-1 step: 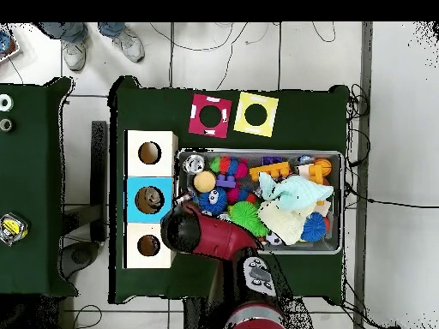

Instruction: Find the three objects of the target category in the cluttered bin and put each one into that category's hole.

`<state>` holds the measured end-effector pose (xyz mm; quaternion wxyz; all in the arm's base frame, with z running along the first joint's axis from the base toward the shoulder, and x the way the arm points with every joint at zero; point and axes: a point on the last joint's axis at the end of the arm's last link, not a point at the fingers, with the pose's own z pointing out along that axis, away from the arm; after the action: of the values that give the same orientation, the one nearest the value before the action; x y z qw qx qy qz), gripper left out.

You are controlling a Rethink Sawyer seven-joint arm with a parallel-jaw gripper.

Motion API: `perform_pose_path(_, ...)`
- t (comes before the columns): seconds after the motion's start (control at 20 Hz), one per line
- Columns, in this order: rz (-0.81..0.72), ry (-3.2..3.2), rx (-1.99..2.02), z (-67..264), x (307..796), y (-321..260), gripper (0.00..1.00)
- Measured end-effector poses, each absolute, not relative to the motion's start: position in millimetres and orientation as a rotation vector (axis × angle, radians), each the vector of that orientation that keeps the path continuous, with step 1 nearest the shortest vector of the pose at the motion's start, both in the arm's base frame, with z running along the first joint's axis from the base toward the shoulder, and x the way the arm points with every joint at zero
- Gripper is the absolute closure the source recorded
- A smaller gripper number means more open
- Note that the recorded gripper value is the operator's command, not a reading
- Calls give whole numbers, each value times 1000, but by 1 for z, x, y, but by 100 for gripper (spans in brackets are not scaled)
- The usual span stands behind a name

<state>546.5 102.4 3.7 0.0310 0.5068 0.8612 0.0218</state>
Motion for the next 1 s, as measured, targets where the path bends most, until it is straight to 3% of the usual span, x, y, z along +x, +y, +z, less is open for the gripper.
perform_pose_path(0.4, 7, 2651, 1479, -48, 544, 111, 0)
perform_pose_path(1.0, -20, 2637, 1431, -46, 546, 111, 0)
